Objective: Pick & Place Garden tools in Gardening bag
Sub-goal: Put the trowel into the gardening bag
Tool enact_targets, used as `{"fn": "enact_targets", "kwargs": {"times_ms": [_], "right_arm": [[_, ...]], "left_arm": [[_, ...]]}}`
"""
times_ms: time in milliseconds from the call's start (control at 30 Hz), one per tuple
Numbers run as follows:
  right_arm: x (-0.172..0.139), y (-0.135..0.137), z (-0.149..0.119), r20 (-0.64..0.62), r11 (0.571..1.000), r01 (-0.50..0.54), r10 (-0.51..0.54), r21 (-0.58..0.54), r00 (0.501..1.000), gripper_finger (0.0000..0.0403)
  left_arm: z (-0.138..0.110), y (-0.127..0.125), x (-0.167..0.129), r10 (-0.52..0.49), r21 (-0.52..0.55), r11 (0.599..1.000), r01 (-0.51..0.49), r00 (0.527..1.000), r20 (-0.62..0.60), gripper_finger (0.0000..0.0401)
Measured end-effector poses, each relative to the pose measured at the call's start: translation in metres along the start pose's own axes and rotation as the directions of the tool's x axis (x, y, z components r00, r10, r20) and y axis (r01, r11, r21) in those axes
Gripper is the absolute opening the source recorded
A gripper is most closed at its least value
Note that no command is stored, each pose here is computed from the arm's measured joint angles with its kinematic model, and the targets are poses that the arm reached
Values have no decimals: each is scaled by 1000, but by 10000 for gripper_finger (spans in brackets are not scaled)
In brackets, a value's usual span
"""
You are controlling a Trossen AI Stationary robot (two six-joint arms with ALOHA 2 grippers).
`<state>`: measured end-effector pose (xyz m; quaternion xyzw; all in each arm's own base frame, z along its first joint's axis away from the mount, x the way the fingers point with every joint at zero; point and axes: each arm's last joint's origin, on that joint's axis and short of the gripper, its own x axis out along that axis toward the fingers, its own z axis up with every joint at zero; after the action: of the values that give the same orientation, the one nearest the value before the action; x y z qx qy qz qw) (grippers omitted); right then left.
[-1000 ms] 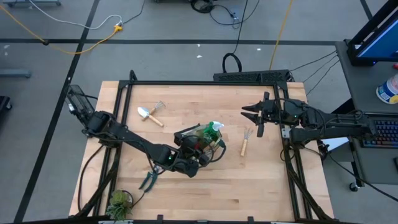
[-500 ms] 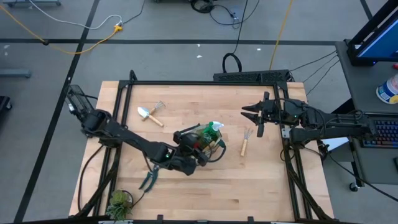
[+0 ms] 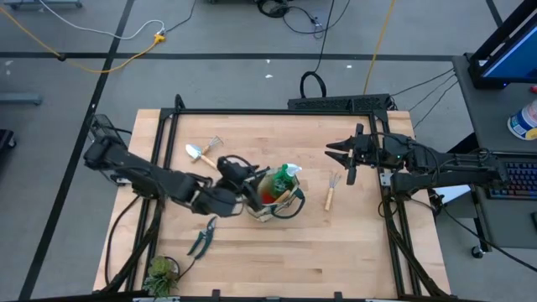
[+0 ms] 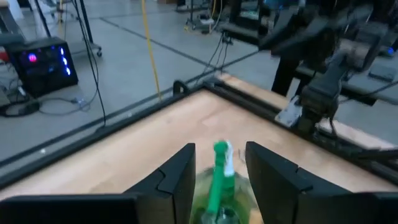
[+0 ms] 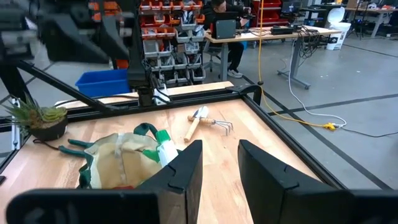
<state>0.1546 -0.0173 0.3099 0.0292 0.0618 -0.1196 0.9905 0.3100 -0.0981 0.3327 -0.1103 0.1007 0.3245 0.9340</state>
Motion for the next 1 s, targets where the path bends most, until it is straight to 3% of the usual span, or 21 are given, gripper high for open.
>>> {"fn": "enact_targets", "kwargs": {"times_ms": [300, 600, 833, 1000], "right_arm": [[0, 0, 0, 0, 1000, 1, -1, 0, 1000, 96], [0, 0, 0, 0, 1000, 2, -2, 0, 1000, 96], [0, 0, 0, 0, 1000, 2, -2, 0, 1000, 96], [0, 0, 0, 0, 1000, 2, -2, 0, 1000, 96]], "left_arm": [[28, 18, -20, 7, 44, 999, -10, 998, 66, 145], [31, 22, -23, 30, 130, 991, -40, 996, 79, 145], [18, 38, -16, 138, 345, 930, -127, 990, -9, 145], [6, 59, -8, 210, 438, 891, -120, 964, -162, 145]]}}
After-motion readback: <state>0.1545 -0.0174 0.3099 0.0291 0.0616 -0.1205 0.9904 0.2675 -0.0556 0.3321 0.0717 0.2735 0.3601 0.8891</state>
